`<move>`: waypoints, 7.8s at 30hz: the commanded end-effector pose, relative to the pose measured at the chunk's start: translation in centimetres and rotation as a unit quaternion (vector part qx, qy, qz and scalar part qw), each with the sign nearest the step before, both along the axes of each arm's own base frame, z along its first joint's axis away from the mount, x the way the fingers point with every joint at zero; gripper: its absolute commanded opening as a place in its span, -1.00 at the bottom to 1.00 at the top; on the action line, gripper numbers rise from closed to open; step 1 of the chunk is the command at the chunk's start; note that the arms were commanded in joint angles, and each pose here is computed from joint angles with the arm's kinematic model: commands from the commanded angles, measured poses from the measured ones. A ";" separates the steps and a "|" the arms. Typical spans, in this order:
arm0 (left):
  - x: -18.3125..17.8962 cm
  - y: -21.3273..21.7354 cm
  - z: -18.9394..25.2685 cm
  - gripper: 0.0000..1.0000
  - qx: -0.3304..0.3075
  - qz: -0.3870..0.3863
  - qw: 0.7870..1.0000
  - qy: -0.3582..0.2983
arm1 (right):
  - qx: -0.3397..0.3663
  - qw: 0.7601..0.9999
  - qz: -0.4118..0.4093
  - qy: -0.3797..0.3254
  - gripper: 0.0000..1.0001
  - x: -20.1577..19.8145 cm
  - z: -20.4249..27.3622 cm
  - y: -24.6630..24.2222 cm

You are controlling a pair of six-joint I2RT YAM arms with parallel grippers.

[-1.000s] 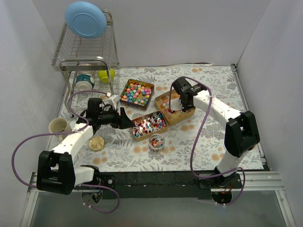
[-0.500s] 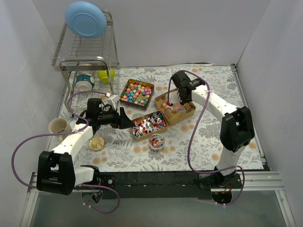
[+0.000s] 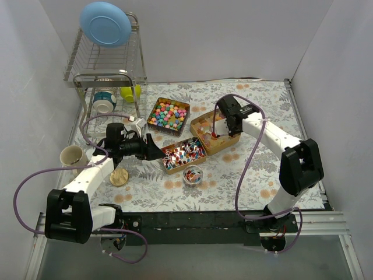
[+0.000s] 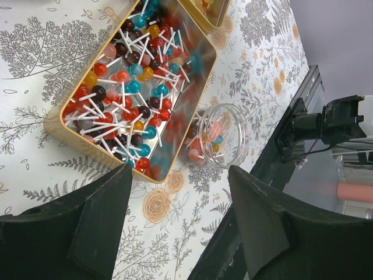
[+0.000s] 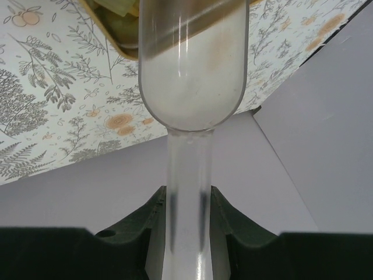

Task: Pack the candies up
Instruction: Scoop the fake candies from the storage box, then place the fake candies in the packing bottle, then move the storage box to the center of the board.

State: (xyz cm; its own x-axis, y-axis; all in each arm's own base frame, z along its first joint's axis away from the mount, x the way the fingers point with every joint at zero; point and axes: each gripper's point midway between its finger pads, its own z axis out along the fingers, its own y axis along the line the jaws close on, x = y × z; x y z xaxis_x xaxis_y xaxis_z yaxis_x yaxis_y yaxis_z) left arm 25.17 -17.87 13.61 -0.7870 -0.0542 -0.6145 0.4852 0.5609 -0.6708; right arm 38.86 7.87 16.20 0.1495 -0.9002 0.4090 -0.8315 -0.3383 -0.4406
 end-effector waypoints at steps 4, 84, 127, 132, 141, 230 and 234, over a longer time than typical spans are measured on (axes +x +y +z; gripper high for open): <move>-0.2 0.5 1.2 0.33 -0.014 0.008 1.000 -0.026 | -0.309 0.893 0.304 0.121 -0.97 1.2 1.7 -0.8; 1.7 0.2 3.3 -1.00 -0.074 -0.013 0.997 0.030 | 0.111 0.976 0.032 0.185 -0.97 -8.8 -0.8 6.1; 2.1 -2.8 5.2 -0.14 -0.064 -0.051 0.997 -0.002 | 0.169 0.964 0.105 0.174 -0.97 -17.0 2.8 11.6; 1.2 -2.6 4.2 -0.09 -0.067 -0.047 0.997 0.011 | 0.137 0.970 0.109 0.170 -0.97 -16.6 3.1 10.8; 2.0 -1.5 2.4 0.03 -0.018 -0.005 1.000 0.007 | 0.110 0.975 0.132 0.140 -0.97 -14.8 4.8 11.2; 20.7 -11.3 -2.1 0.14 0.350 0.035 0.910 -0.219 | 0.438 0.846 -0.282 -0.117 -0.97 -2.6 10.7 -0.2; 22.0 -10.3 -3.4 0.14 0.366 0.050 0.904 -0.213 | 0.436 0.847 -0.283 -0.113 -0.97 -2.9 10.5 -0.2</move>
State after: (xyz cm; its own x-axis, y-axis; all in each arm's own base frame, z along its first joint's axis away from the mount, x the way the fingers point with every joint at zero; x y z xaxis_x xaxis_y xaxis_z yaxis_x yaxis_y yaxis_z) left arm 45.47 -29.87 10.16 -0.5025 0.4122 -0.7600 0.5820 0.8113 0.0552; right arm 35.36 7.19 24.58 -0.4305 -0.7946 -0.4281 -0.6427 0.6029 -0.4726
